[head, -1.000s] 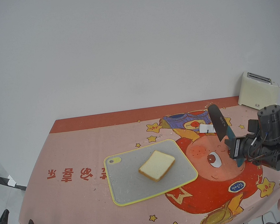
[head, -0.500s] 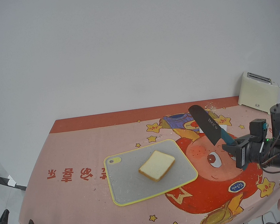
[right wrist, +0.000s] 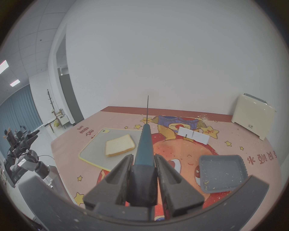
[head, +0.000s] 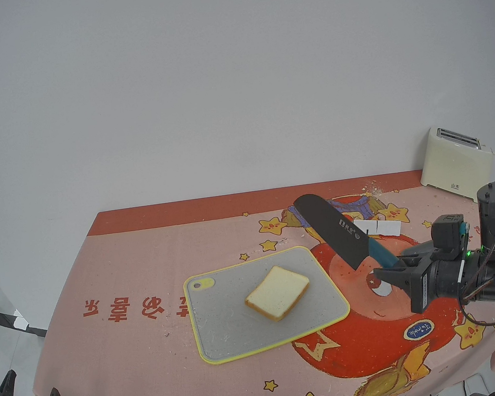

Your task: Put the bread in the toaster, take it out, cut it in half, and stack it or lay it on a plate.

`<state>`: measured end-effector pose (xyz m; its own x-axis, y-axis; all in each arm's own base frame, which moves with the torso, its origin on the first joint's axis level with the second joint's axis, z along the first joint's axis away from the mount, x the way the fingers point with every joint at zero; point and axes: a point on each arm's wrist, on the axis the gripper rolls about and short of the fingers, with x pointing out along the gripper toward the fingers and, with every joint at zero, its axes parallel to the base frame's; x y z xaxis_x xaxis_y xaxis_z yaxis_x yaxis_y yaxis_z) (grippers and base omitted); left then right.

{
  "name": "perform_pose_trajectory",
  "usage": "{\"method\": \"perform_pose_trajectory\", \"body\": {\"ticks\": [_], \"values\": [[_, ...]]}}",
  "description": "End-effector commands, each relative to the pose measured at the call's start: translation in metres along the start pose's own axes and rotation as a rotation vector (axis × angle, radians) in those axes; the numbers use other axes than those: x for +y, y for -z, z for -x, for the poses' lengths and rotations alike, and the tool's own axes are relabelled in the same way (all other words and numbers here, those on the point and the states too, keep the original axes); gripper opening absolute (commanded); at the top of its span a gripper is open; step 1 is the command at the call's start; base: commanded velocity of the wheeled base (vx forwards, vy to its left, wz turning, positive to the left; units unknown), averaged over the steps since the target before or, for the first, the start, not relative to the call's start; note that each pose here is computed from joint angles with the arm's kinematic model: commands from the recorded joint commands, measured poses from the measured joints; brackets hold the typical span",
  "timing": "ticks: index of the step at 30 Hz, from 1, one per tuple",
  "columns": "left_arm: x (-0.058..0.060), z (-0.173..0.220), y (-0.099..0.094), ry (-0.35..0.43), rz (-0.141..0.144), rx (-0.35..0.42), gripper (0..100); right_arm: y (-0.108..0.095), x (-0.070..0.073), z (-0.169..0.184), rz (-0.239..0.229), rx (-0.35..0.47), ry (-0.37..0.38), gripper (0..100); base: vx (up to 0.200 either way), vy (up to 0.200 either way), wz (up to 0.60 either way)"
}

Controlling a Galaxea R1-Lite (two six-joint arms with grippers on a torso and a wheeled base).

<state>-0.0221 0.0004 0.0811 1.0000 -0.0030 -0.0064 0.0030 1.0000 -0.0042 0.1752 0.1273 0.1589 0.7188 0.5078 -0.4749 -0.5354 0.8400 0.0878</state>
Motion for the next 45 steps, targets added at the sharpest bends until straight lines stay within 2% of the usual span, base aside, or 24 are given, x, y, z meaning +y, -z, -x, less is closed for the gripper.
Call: {"method": "perform_pose_trajectory", "body": {"ticks": [1, 4, 6, 10, 14, 18, 21, 25, 37, 42, 45], "values": [[0.000, -0.001, 0.005, 0.000, 0.000, 0.018, 100, 0.003, 0.009, -0.003, 0.021, 0.017, -0.041, 0, 0.000, 0.000, 0.00], [0.000, -0.001, 0.005, 0.000, 0.000, 0.018, 100, 0.004, 0.010, -0.002, 0.025, 0.022, -0.061, 0, 0.000, 0.000, 0.00], [0.000, -0.001, 0.005, 0.000, 0.000, 0.018, 100, 0.006, 0.015, -0.001, 0.042, 0.028, -0.088, 0, 0.000, 0.000, 0.00], [0.000, -0.001, 0.005, 0.000, 0.000, 0.018, 100, 0.008, 0.016, -0.001, 0.088, 0.034, -0.092, 0, 0.000, 0.000, 0.00], [0.000, -0.001, 0.005, 0.000, 0.000, 0.018, 100, 0.012, 0.023, 0.001, 0.111, 0.044, -0.121, 0, 0.000, 0.000, 0.00], [0.000, -0.001, 0.005, 0.000, 0.000, 0.018, 100, 0.017, 0.025, 0.001, 0.122, 0.059, -0.125, 0, 0.000, 0.000, 0.00], [0.000, -0.001, 0.005, 0.000, 0.000, 0.018, 100, 0.021, 0.032, 0.000, 0.131, 0.074, -0.152, 0, 0.000, 0.000, 0.00], [0.000, -0.001, 0.005, 0.000, 0.000, 0.018, 100, 0.030, 0.035, 0.003, 0.114, 0.106, -0.177, 0, 0.000, 0.000, 0.00], [0.000, -0.001, 0.005, 0.000, 0.000, 0.018, 100, 0.029, 0.033, 0.009, 0.117, 0.086, -0.183, 0, 0.000, 0.000, 0.00], [0.000, -0.001, 0.005, 0.000, 0.000, 0.018, 100, 0.028, 0.036, 0.005, 0.182, 0.086, -0.184, 0, 0.000, 0.000, 0.00], [0.000, -0.001, 0.005, 0.000, 0.000, 0.018, 100, 0.016, 0.037, 0.001, 0.175, 0.054, -0.184, 0, 0.000, 0.000, 0.00]]}}
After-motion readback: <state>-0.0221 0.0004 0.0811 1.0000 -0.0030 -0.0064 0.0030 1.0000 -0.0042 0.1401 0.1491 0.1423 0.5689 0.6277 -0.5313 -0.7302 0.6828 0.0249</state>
